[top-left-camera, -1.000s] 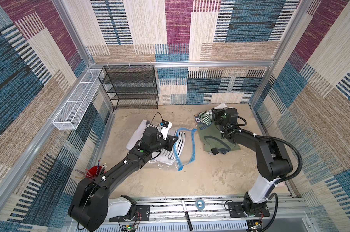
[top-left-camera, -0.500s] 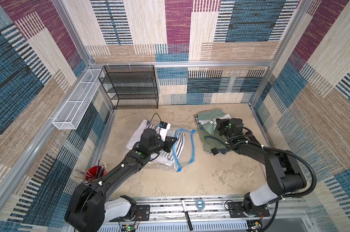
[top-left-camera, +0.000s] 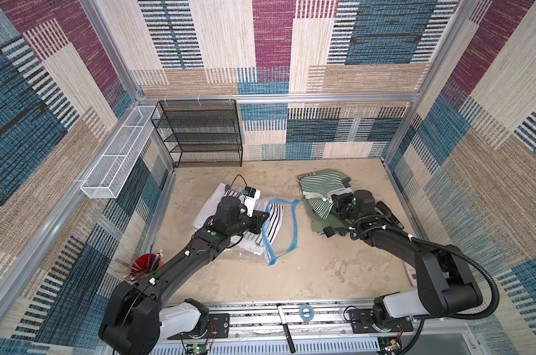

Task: Take the tank top out of the vacuum bag
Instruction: Place the tank top on the tank top.

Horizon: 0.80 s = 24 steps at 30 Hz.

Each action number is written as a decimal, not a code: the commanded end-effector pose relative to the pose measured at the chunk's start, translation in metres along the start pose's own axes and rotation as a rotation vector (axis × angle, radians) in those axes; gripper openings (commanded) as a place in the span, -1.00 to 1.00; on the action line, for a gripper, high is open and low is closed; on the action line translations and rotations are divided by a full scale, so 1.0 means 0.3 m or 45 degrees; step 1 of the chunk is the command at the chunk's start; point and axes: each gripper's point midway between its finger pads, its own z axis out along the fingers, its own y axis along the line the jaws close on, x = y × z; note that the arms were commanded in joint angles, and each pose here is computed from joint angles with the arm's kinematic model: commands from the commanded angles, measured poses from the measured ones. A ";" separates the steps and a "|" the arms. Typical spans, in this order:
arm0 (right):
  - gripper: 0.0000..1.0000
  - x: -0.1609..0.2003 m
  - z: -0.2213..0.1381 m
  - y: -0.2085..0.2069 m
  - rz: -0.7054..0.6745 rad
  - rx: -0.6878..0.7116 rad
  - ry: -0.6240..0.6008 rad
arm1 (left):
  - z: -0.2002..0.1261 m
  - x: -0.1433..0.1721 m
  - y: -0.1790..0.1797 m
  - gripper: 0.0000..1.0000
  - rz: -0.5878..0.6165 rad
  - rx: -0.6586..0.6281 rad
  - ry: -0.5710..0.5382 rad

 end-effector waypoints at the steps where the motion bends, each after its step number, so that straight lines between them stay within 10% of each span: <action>1: -1.00 -0.008 -0.006 -0.044 -0.058 0.043 -0.005 | -0.012 -0.013 -0.013 -1.00 -0.010 0.015 -0.018; 24: -1.00 -0.049 -0.066 -0.168 -0.177 0.160 -0.037 | -0.051 -0.016 -0.005 -1.00 0.002 -0.042 -0.013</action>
